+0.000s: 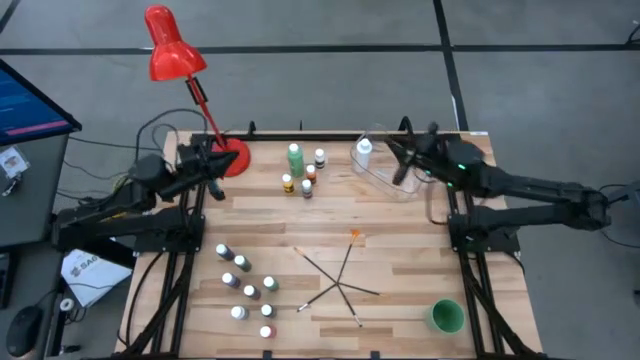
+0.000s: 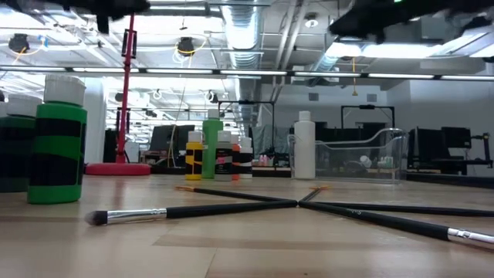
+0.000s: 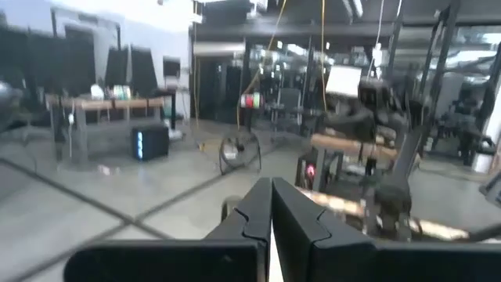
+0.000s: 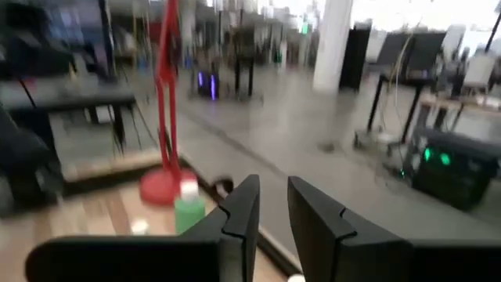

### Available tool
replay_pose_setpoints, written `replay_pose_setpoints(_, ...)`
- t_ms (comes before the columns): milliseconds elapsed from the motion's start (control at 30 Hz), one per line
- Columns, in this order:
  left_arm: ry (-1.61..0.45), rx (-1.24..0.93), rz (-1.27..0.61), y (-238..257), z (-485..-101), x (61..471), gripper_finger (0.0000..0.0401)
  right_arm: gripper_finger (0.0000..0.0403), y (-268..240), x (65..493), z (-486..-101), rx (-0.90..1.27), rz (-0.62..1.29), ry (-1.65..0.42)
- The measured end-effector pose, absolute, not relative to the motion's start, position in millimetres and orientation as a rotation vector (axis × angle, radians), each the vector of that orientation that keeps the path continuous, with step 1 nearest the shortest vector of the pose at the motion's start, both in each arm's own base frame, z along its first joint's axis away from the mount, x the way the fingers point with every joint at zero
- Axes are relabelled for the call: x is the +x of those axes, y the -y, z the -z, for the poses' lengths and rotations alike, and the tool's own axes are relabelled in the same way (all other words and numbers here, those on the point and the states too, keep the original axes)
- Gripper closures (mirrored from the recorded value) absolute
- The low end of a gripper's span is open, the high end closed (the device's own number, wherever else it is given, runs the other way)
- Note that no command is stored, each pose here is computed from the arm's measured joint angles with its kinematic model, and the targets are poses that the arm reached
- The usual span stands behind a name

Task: Pick & Place Paint Supplies
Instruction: Put the large green paint bottle into the transparent bin

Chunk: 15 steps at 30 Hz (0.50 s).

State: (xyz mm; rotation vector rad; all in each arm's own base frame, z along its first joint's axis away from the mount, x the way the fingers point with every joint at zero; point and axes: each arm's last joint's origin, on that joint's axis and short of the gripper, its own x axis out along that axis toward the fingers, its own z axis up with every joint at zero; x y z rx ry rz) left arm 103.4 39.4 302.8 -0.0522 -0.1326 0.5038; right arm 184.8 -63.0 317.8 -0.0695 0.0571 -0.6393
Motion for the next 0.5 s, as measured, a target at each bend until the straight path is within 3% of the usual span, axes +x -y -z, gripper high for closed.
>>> replay_pose_setpoints(500,0.026,-0.144,-0.535,-44.2,-228.3,115.8,0.0400,0.0338,115.6,325.4,-320.0,-0.035,0.488,-0.270)
